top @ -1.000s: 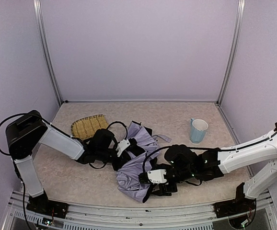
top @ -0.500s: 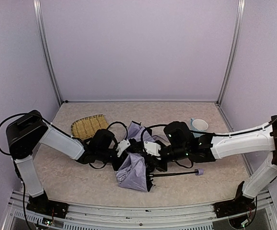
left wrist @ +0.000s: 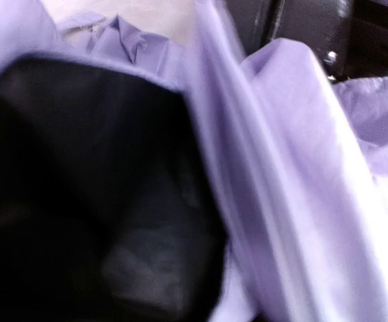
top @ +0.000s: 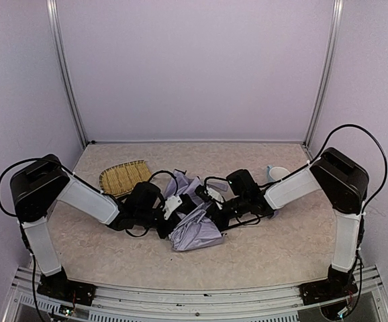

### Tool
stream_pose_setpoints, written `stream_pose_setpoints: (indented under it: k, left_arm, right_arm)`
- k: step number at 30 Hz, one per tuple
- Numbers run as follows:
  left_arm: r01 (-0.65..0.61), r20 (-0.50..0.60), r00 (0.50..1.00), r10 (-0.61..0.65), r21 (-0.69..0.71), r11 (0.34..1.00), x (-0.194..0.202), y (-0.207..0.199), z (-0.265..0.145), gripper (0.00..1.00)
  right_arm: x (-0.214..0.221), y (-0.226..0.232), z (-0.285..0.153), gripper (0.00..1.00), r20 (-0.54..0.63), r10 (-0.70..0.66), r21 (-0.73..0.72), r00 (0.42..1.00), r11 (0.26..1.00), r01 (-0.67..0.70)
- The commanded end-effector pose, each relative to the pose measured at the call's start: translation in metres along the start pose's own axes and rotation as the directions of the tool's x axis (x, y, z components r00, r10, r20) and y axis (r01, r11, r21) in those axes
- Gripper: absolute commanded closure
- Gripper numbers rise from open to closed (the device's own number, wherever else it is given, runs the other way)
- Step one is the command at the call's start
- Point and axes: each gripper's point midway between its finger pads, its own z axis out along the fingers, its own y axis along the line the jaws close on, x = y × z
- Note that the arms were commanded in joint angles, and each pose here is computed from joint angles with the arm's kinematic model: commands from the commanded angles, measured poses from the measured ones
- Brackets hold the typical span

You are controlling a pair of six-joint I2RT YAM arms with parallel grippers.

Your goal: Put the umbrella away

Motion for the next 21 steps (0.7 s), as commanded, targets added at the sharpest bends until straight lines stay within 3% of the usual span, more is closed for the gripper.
stream_pose_setpoints:
  k: [1,2,4,6,9,12,15,18,21]
  left_arm:
    - [0.042,0.089,0.996,-0.030,-0.142,0.989,-0.018,0.026,-0.020,0.48]
    - [0.039,0.151,0.989,-0.012,-0.179,0.983,-0.031,0.030,-0.032,0.35]
    - [0.021,0.275,0.960,0.050,-0.248,0.969,-0.063,0.037,-0.059,0.19]
    - [-0.013,0.372,0.920,0.123,-0.285,0.958,-0.092,0.034,-0.086,0.14]
    - [-0.073,0.458,0.862,0.218,-0.313,0.947,-0.124,0.020,-0.122,0.15]
    - [-0.275,0.405,0.841,0.359,-0.251,0.928,-0.121,-0.025,-0.129,0.22]
    - [-0.479,0.250,0.835,0.491,-0.109,0.871,-0.075,-0.066,-0.107,0.18]
    - [-0.542,0.098,0.832,0.546,-0.061,0.838,-0.040,-0.077,-0.088,0.09]
    - [-0.569,0.081,0.816,0.572,-0.055,0.820,-0.036,-0.083,-0.076,0.02]
  right_arm:
    - [0.086,0.001,0.010,1.00,-0.224,0.209,-0.005,0.952,0.976,-0.216]
    - [0.093,0.002,0.009,1.00,-0.240,0.218,0.002,0.946,0.974,-0.224]
    - [0.105,0.003,0.004,1.00,-0.268,0.232,0.019,0.935,0.972,-0.236]
    - [0.115,0.004,0.001,1.00,-0.298,0.247,0.034,0.922,0.968,-0.248]
    - [0.123,0.006,-0.001,1.00,-0.333,0.262,0.037,0.906,0.964,-0.265]
    - [0.125,0.006,-0.003,1.00,-0.351,0.297,0.032,0.888,0.951,-0.306]
    - [0.126,0.002,-0.005,1.00,-0.375,0.337,0.039,0.864,0.937,-0.348]
    - [0.122,0.001,-0.004,1.00,-0.385,0.346,0.031,0.856,0.931,-0.362]
    - [0.120,0.000,-0.001,1.00,-0.397,0.360,0.029,0.844,0.924,-0.380]
